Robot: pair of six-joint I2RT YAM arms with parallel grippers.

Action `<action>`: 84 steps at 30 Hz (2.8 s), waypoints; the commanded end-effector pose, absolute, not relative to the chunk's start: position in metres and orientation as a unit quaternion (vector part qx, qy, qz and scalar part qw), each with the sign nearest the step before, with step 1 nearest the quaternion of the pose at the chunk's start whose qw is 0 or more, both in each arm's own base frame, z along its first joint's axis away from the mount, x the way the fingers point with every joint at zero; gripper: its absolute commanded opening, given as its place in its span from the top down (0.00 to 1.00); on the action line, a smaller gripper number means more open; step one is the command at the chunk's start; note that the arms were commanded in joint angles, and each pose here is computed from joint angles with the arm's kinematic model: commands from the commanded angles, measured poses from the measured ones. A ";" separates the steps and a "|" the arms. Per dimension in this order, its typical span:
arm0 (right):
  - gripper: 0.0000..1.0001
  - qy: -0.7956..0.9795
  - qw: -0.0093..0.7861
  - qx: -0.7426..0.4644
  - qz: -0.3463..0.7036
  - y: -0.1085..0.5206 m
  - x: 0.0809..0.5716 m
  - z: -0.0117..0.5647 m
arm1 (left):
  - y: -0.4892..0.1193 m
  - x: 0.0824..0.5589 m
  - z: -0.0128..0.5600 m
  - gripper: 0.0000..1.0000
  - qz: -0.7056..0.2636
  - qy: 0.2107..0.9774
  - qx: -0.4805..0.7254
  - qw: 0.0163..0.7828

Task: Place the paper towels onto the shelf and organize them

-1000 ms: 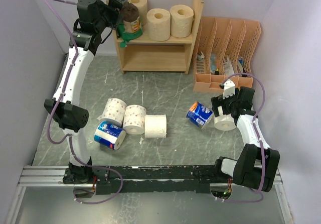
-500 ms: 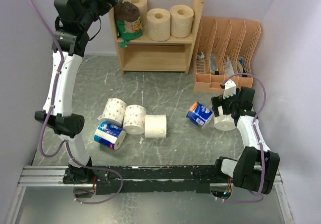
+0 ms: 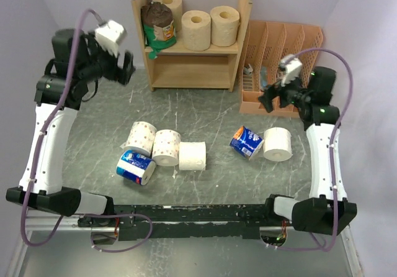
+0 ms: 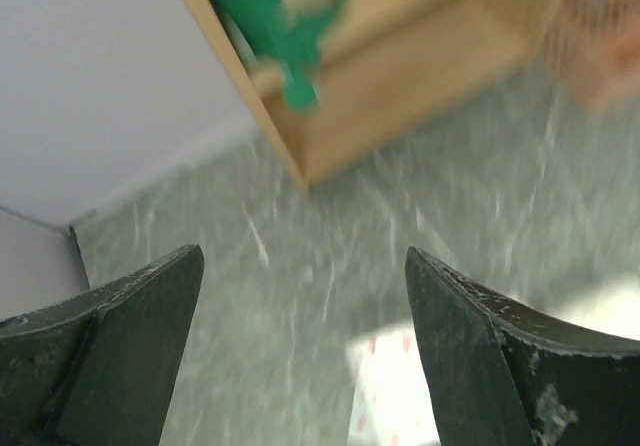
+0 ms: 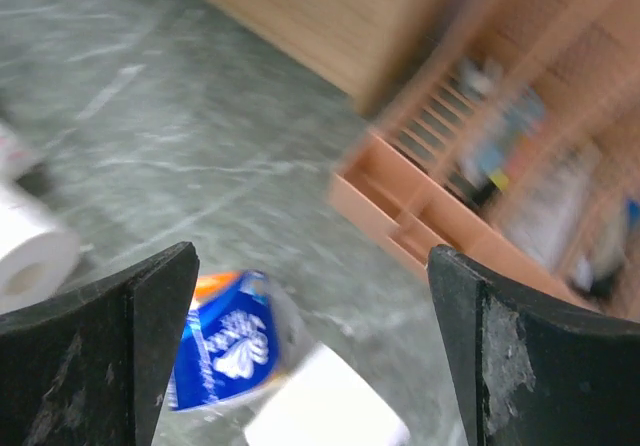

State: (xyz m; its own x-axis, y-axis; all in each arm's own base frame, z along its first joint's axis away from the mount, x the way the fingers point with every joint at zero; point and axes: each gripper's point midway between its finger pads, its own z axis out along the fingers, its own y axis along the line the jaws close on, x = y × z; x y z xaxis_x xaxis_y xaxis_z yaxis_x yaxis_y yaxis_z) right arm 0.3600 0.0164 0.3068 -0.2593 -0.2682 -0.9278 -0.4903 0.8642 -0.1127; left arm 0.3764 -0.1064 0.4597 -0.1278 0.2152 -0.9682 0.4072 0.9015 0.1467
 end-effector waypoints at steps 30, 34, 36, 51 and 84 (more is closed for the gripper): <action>0.23 0.826 0.104 -0.311 0.459 0.246 0.226 0.130 | -0.033 0.274 0.218 0.10 -0.030 0.874 0.247 0.417; 0.23 0.844 0.083 -0.302 0.436 0.246 0.231 0.109 | -0.036 0.275 0.221 0.10 -0.042 0.871 0.247 0.422; 0.24 0.850 0.079 -0.296 0.429 0.247 0.234 0.100 | -0.036 0.275 0.220 0.10 -0.043 0.870 0.246 0.424; 0.68 0.838 0.112 -0.331 0.419 0.288 0.246 0.102 | -0.039 0.274 0.205 0.11 -0.054 0.873 0.250 0.416; 0.94 0.699 0.464 -0.524 -0.151 0.178 0.445 0.239 | -0.046 0.274 0.200 0.11 -0.073 0.872 0.250 0.414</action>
State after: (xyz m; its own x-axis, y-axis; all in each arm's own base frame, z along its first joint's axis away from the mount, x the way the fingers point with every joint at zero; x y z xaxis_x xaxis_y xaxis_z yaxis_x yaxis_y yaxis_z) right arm 0.4347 0.1893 0.2152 -0.0192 -0.8892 -0.4571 -0.6705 0.3506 -0.6538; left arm 0.2724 -0.0409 0.1938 -0.5684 0.3918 -0.7235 0.4875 0.8687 0.0875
